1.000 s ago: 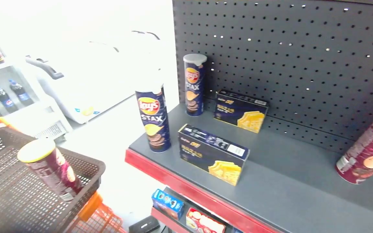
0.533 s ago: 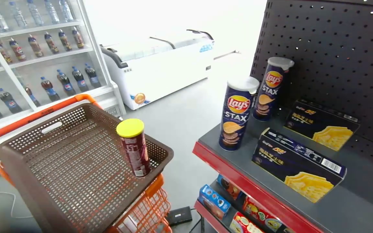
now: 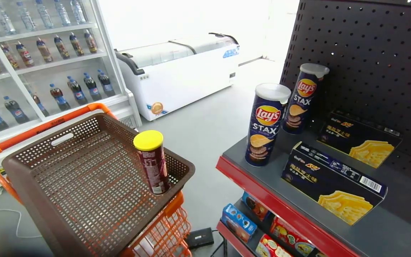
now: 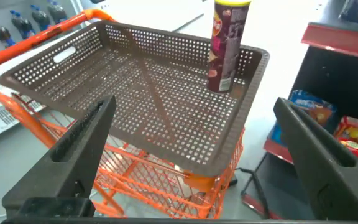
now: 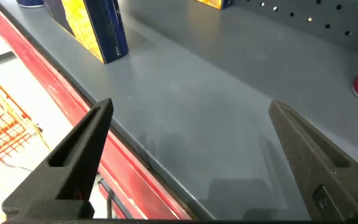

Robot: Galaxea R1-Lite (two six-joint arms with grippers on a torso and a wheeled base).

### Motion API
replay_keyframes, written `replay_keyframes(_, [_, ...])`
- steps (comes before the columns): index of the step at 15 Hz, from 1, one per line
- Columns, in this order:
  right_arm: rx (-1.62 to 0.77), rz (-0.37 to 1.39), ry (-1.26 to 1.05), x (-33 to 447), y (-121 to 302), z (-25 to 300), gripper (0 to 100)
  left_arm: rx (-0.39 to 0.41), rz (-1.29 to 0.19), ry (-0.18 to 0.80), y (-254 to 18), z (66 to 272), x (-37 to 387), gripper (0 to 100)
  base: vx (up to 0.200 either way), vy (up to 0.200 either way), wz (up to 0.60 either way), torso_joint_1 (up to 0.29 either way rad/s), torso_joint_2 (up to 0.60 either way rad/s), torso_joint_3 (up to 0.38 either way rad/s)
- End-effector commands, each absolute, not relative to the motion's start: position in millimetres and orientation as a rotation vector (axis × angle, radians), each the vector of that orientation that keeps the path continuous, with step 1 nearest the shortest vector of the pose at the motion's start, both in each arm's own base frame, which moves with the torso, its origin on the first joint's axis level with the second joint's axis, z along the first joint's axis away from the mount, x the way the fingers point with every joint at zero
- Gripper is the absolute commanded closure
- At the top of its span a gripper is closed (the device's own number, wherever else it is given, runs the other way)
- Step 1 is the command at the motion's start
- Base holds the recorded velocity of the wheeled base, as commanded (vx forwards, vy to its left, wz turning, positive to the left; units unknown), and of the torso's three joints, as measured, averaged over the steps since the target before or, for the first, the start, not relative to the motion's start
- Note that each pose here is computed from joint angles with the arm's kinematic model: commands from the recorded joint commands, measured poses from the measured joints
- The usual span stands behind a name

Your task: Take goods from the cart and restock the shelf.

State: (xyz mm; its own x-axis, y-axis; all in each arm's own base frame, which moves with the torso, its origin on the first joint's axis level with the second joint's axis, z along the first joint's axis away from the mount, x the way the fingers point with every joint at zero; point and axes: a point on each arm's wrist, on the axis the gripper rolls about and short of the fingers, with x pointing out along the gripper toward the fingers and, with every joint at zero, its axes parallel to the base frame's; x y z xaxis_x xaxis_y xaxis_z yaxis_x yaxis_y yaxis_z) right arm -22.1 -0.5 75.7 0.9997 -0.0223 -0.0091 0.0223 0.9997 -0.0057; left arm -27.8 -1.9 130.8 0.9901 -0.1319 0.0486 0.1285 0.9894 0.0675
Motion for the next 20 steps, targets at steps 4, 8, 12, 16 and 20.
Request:
replay_keyframes(4, [-0.006,-0.021,0.009,-22.1,-0.6,75.7,0,0.101,-0.200,0.258,-6.9,194.4,61.8,0,0.000,0.000,0.00,0.000,0.00,0.000])
replay_keyframes(8, [-0.006,-0.021,0.009,-22.1,-0.6,75.7,0,0.122,-0.339,0.350,-23.7,179.4,104.2,0,0.000,0.000,0.00,0.000,0.00,0.000])
replay_keyframes(12, [-0.006,-0.021,0.009,-22.1,-0.6,75.7,0,0.129,-0.391,0.306,-47.3,174.2,170.0,0,0.000,0.000,0.00,0.000,0.00,0.000])
replay_keyframes(16, [-0.006,-0.021,0.009,-22.1,-0.6,75.7,0,0.125,-0.388,0.244,-61.5,148.0,225.6,0,0.000,0.000,0.00,0.000,0.00,0.000])
replay_keyframes(20, [-0.006,-0.021,0.009,-22.1,-0.6,75.7,0,0.122,-0.387,0.192,-72.6,115.5,264.9,0,0.000,0.000,0.00,0.000,0.00,0.000])
